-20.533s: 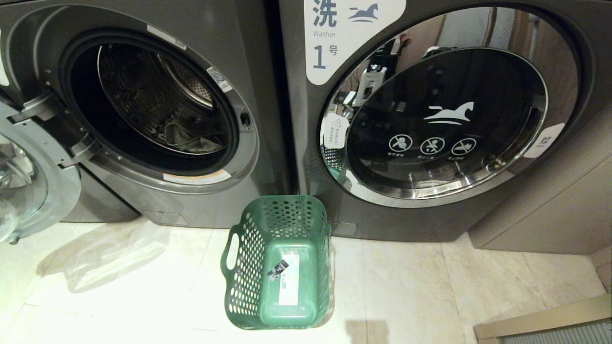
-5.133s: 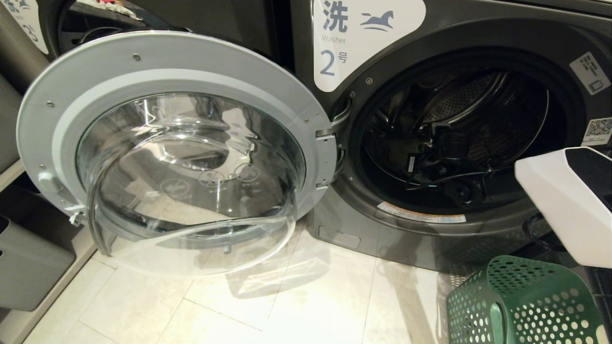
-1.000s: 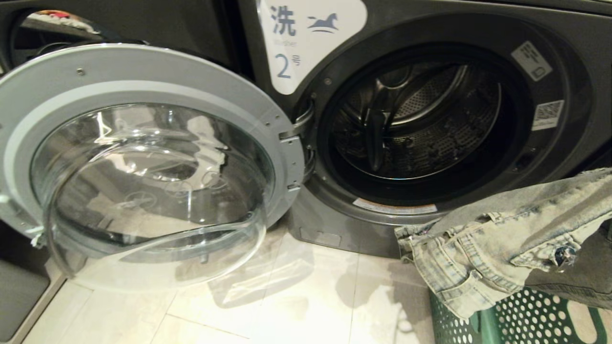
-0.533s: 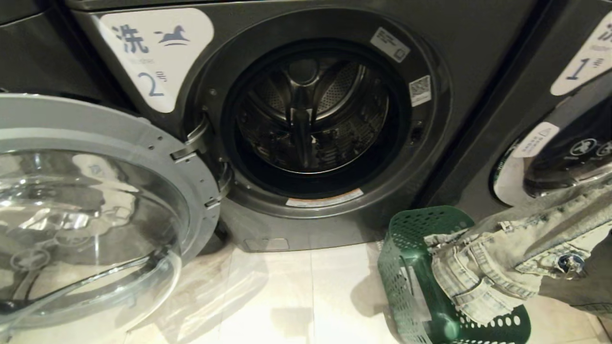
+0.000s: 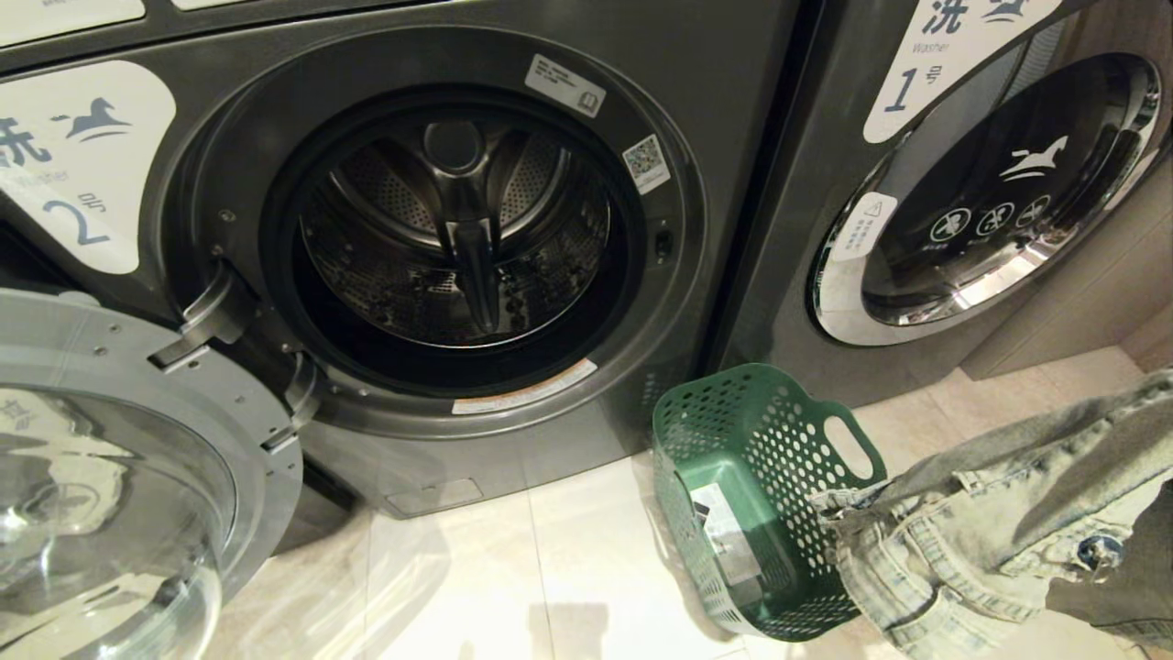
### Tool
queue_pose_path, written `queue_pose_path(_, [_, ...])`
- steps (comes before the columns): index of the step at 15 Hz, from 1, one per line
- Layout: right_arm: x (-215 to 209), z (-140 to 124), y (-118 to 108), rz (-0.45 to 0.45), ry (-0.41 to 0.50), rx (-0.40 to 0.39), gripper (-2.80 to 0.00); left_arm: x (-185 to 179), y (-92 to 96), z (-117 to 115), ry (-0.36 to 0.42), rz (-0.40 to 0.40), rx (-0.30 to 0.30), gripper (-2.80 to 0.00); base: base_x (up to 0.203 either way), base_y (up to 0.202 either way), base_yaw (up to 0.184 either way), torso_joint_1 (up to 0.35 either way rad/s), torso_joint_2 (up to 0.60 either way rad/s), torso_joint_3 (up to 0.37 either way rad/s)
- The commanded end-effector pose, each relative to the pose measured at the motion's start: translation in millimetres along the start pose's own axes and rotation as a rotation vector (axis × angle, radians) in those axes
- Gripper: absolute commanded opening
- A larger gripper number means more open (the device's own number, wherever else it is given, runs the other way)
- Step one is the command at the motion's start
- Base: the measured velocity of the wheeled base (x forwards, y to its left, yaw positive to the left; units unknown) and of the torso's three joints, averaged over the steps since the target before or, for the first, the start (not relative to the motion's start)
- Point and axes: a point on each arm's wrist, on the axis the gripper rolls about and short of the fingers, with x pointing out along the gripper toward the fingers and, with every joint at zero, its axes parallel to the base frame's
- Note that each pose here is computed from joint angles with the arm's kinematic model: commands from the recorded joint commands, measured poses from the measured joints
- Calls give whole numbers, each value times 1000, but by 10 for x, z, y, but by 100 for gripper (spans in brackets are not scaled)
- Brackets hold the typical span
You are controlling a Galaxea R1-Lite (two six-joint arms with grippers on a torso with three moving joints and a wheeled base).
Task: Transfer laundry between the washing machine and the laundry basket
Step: Pick a cloth and place it into the basket
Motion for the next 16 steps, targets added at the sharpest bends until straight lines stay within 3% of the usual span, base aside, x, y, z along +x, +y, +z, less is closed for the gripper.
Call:
queue_pose_path(1, [57,-55,13,-14,36,2,-280,0,0,-4,0,0,0,-280,0,0,0,0,0,0])
queue_pose_path(9, [579,-153,97,-36,193,83,-280,0,0,-4,0,0,0,-280,0,0,0,0,0,0])
queue_pose_path(16, [1352,-369,167,-89,247,158,-280,0,0,-4,0,0,0,-280,0,0,0,0,0,0])
